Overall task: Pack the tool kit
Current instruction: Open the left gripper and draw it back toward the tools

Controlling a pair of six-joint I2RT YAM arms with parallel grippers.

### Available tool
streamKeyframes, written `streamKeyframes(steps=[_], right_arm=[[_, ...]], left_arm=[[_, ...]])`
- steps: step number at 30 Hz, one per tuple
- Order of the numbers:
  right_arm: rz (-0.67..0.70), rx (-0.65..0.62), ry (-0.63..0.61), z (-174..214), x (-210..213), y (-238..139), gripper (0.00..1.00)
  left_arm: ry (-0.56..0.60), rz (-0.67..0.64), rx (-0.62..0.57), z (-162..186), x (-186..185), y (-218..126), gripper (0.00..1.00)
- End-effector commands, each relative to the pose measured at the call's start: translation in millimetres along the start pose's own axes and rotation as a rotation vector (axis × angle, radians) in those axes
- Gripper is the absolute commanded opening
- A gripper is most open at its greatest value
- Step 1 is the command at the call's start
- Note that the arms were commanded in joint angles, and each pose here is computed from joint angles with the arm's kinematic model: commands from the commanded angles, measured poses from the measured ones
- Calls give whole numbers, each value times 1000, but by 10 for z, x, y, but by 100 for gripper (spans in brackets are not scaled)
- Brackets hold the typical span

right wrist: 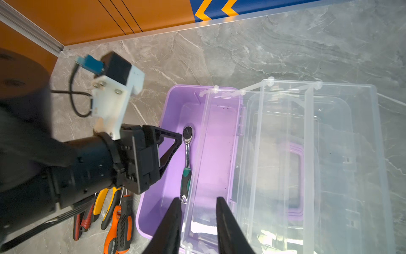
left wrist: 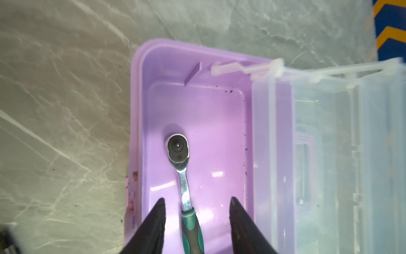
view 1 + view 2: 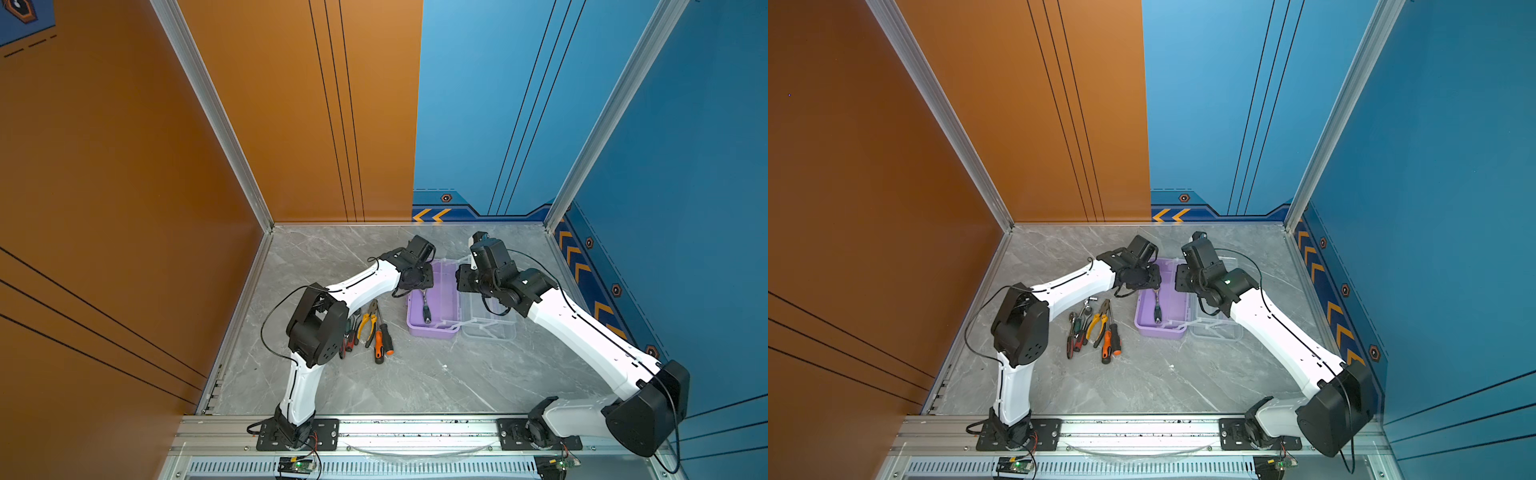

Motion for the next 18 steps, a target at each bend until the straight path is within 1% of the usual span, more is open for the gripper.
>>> streamKeyframes(steps=[1,7,11,14,15,16,18], right_arm=[[33,0,-7,-39,40,-52,32],[26,9,-28,-78,192,10,36],[19,17,-50,-69,356,41,42],[22,28,-64,-57,425,100,46],[0,32,-90,-15,551,84,46],[-3,34,-97,-9,583,92,47],[-6,36,-121,25,659,106,51]], left_arm=[[63,-10,-58,-158,-27,-285,52],[83,-21,-56,-257,2,-413,55],[74,-15,-39,-285,44,-455,56],[70,-25,-31,-256,103,-486,58],[69,-28,-28,-235,132,-510,58],[66,-34,-28,-222,167,-536,59],[68,-50,-32,-164,249,-623,59]])
Point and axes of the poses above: each gripper's point midway between its finger pads, its own y axis out along the fingers, its own x axis along the line the jaws close on, z = x × y, the point moved 6 cm from there along -y, back along the fingers, and after that the axes turned 9 degrees about -y, right-handed, at the moved point
